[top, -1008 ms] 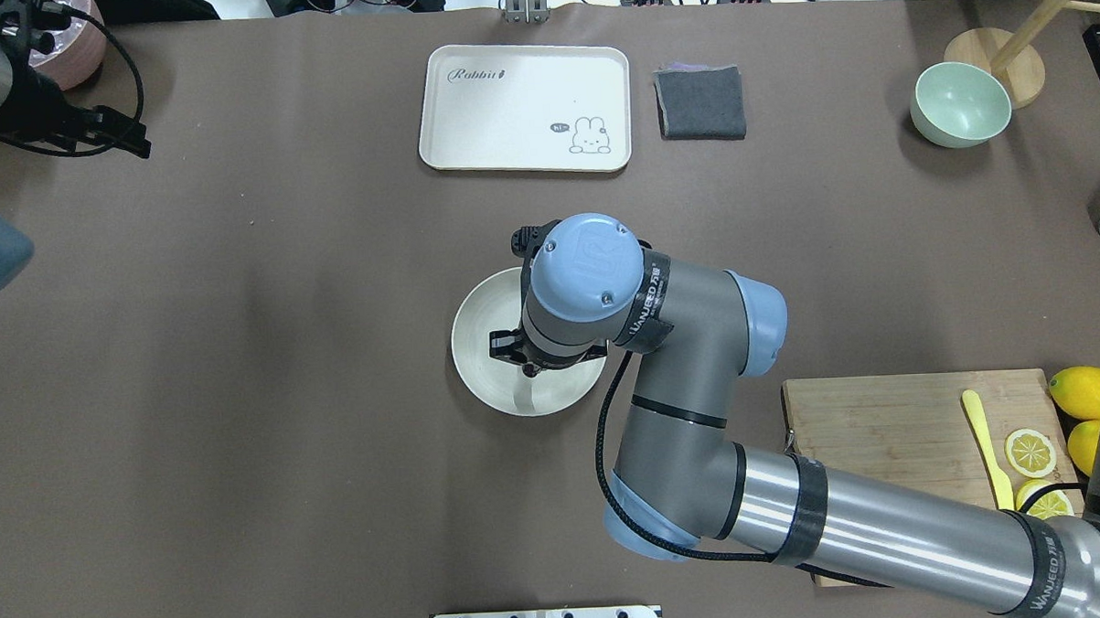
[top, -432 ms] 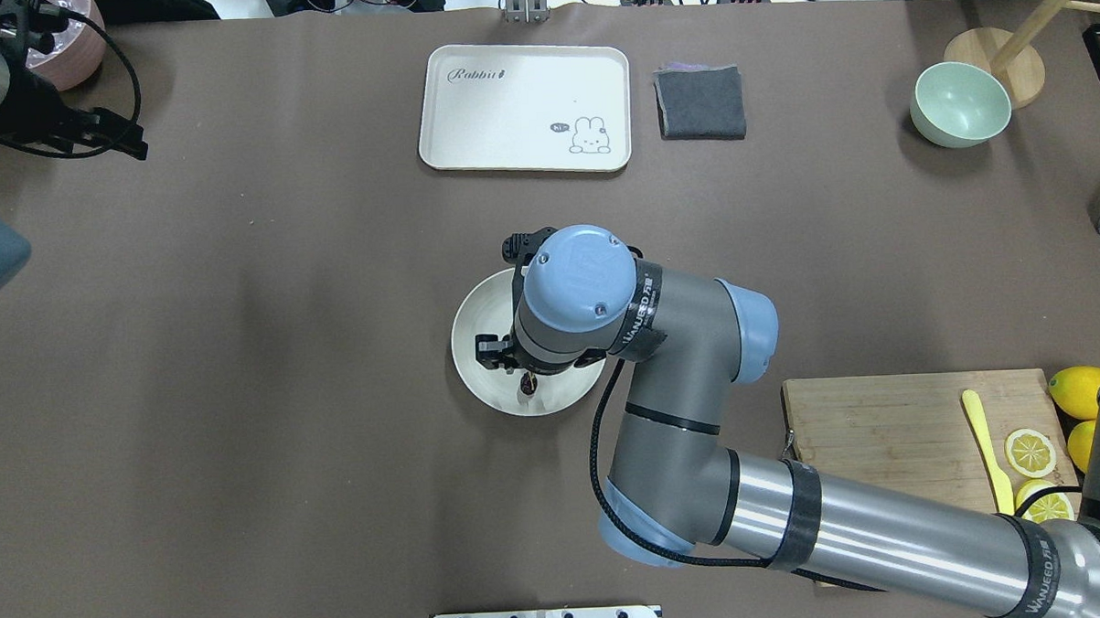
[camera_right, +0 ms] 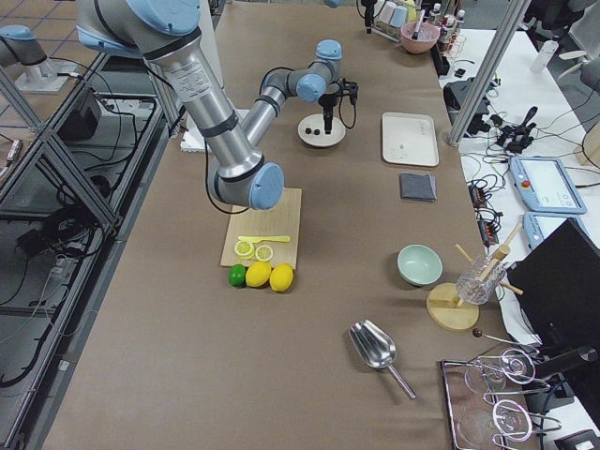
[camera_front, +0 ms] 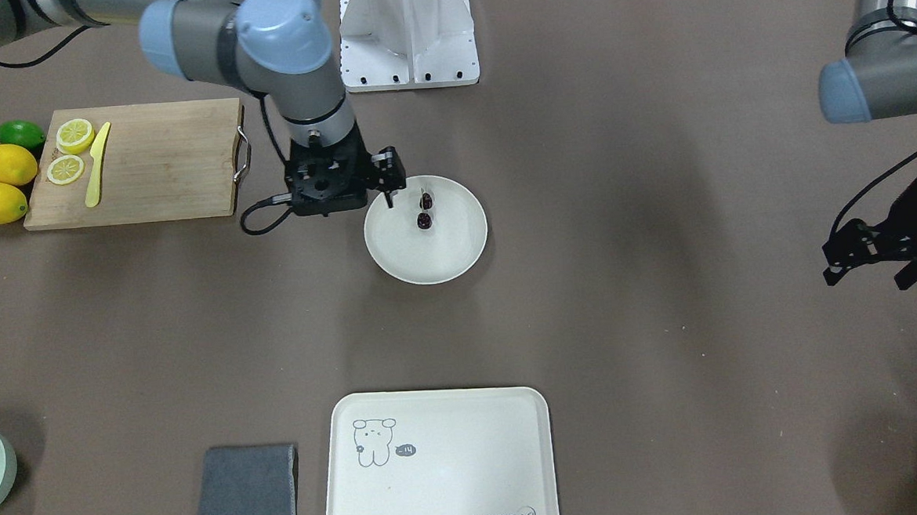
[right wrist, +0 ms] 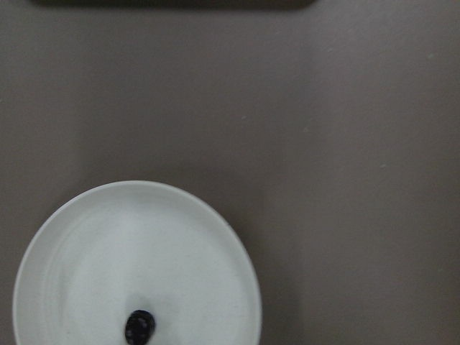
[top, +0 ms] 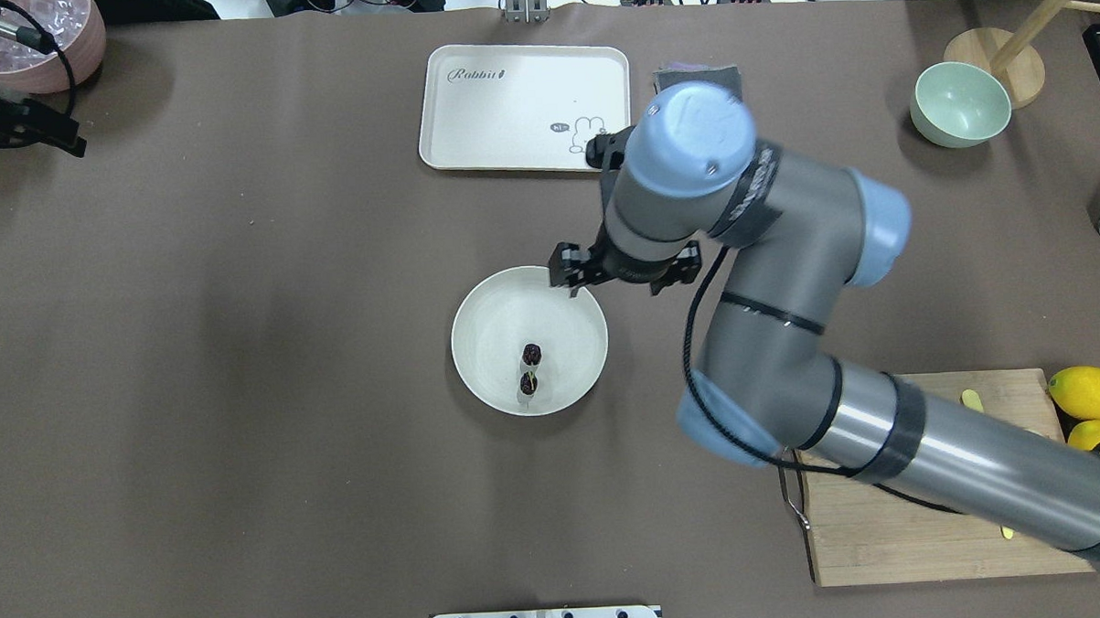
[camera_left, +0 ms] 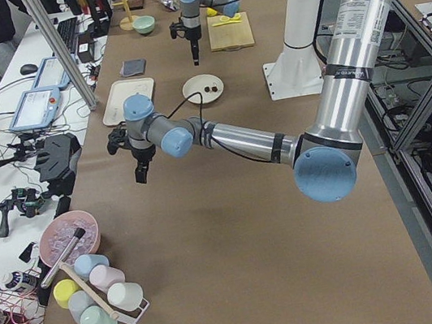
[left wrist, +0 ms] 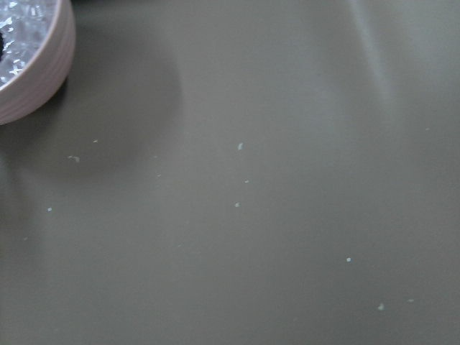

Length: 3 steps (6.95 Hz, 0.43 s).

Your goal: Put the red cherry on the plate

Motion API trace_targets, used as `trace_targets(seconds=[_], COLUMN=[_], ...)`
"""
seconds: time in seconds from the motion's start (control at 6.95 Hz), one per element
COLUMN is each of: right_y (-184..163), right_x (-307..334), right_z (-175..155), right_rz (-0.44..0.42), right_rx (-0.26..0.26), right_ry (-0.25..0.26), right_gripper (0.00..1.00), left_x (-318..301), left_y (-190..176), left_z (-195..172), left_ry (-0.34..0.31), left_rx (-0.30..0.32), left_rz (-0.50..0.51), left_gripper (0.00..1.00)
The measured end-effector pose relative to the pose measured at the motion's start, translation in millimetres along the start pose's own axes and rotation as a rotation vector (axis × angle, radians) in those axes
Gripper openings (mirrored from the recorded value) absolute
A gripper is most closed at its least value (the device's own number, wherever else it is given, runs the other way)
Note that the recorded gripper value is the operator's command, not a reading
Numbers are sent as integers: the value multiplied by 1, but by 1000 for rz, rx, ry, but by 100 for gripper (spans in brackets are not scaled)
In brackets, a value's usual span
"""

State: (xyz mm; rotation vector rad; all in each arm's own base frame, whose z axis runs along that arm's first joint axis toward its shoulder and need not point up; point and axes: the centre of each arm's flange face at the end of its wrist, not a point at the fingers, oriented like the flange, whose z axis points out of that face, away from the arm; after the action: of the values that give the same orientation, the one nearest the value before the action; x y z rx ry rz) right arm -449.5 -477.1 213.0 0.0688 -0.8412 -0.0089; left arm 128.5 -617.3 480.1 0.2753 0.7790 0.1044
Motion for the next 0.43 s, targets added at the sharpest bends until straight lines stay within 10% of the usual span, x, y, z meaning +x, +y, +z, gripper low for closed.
trace_targets(seconds=[0.43], right_y=[-70], right_x=[280], right_z=[-57], right_rz=[-105], right_rx=[-56], right_ry=[66], right_gripper=[100], left_x=[-119], left_y=[23], left_z=[-56], left_ry=[-61], left_rx=[-54], left_rz=[90], left_gripper=[98])
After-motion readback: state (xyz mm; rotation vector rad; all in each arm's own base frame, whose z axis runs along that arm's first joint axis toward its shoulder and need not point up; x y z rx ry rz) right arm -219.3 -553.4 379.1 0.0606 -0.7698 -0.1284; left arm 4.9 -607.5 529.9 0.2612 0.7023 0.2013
